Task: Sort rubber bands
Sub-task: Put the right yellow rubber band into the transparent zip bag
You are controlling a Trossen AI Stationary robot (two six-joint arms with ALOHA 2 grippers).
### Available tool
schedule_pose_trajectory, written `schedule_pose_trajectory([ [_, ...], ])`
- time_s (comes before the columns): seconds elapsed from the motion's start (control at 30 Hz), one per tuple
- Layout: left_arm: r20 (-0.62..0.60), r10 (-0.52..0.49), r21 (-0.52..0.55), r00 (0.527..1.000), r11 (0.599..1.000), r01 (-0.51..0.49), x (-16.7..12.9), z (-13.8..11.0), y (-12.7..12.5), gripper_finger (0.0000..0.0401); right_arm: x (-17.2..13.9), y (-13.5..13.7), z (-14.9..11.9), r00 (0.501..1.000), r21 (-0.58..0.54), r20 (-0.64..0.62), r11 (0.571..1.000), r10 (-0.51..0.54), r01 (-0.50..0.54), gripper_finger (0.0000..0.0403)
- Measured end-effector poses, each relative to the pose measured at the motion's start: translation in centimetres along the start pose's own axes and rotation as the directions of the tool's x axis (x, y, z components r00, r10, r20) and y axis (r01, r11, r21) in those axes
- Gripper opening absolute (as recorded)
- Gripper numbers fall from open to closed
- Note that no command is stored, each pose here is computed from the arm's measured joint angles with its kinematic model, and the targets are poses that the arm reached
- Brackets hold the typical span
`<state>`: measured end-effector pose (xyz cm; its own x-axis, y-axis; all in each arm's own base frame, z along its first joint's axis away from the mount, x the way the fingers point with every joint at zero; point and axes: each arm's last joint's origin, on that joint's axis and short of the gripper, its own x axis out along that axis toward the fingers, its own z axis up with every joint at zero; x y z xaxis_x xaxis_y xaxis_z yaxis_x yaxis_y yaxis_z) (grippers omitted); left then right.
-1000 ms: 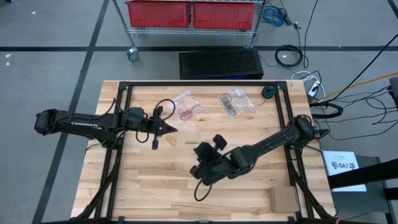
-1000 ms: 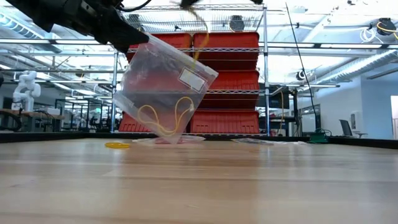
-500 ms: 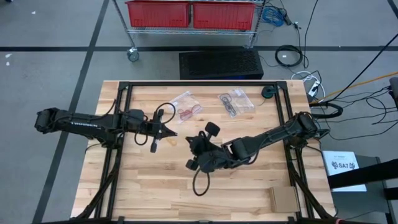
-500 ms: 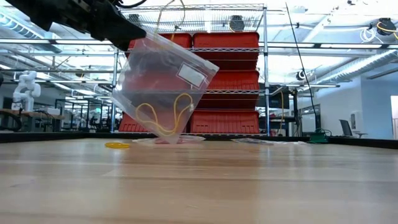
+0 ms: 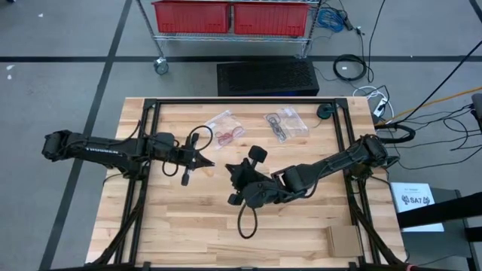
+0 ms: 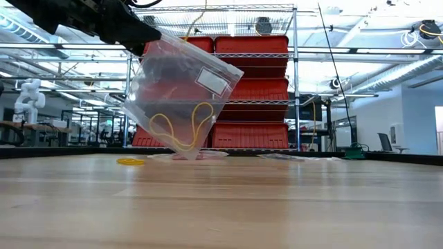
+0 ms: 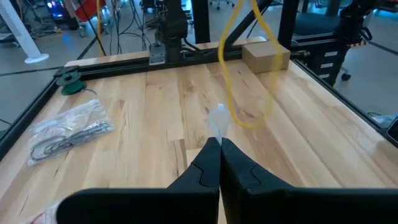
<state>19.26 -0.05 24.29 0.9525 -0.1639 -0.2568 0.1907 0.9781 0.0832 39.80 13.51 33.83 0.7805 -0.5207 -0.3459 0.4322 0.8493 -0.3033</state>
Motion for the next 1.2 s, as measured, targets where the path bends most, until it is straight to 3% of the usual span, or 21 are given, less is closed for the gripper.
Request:
schedule_pose_trajectory([
  [0.3,0.014,-0.097,-0.001,0.995,0.995,0.097,0.0,0.1,-0.3,0.0001,-0.5,0.2,0.3,0.996,-0.11,0.013,0.99,0.085,-0.083,0.0],
  [0.63,0.044,-0.15,-0.017,0.988,0.988,0.151,0.0,0.3,-0.4,0.0001,-0.5,0.4,0.3,0.989,-0.115,0.005,0.982,0.15,-0.148,0.0],
  [1.0,0.051,-0.151,-0.015,0.987,0.988,0.152,0.0,0.4,-0.4,0.0001,0.0,1.5,0.2,0.939,-0.113,0.001,0.933,0.344,-0.342,0.0],
  [1.2,0.052,-0.158,-0.015,0.986,0.987,0.159,0.0,0.4,-0.5,0.0001,1.0,1.9,-0.7,0.927,-0.105,-0.055,0.921,0.372,-0.375,0.0],
])
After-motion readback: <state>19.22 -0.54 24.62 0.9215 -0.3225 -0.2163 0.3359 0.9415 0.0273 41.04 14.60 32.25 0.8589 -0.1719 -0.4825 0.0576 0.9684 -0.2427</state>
